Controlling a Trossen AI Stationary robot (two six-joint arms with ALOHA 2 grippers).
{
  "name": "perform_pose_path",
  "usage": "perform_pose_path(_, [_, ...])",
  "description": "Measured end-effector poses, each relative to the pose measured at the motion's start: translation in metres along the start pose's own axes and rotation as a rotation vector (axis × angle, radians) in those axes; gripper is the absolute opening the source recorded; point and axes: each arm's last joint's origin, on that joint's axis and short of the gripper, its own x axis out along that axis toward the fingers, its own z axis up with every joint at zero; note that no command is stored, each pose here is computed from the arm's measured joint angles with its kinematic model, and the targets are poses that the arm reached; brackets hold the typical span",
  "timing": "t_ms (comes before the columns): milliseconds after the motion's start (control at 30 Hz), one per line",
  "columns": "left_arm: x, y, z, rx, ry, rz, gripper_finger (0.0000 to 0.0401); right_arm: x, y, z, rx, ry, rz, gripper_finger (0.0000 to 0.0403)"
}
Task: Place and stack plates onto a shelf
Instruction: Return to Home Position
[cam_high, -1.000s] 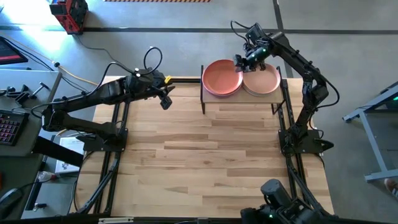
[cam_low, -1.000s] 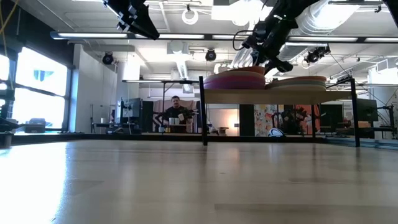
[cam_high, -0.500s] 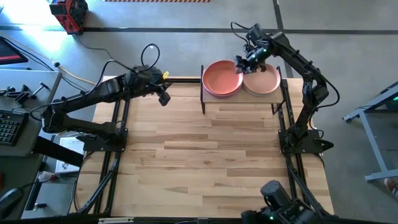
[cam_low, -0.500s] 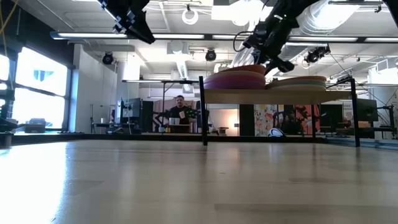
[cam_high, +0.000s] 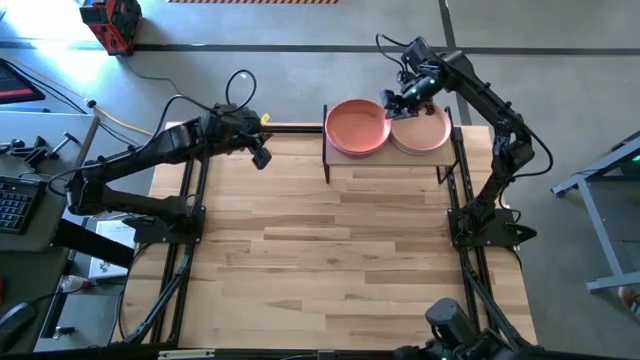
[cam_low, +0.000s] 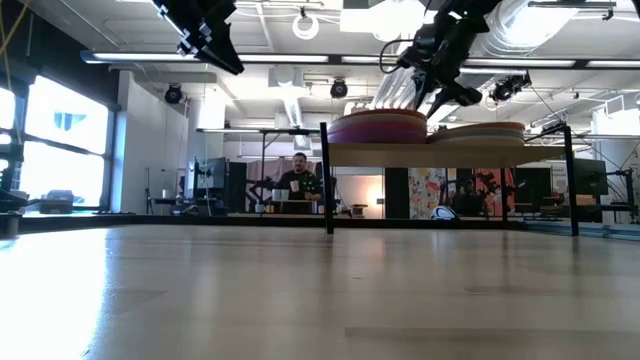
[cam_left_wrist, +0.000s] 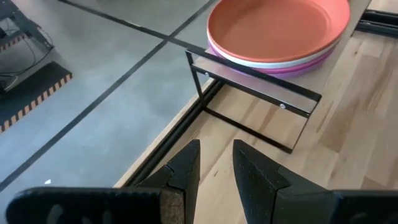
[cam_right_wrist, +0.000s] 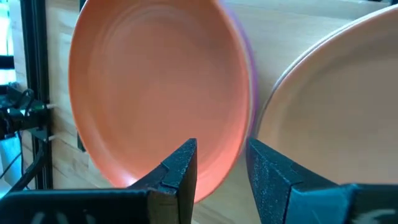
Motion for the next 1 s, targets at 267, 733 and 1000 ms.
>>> perform_pose_path(267, [-0.005, 0.006, -0.002, -0.023, -0.001, -0.116, 0.0086, -0.002, 0.02, -0.016, -0.169, 0.025, 0.053, 0.0114])
perform_pose_path(733, [-0.047, 0.015, -0.064, -0.188, -0.277, -0.206, 0.0086, -0.049, 0.074, -0.107, -0.877, -0.257, 0.205, 0.0114])
perform_pose_path(1000, [-0.065, 0.013, -0.098, -0.278, -0.444, -0.254, 0.0086, -0.028, 0.034, -0.148, -0.901, -0.337, 0.272, 0.0114])
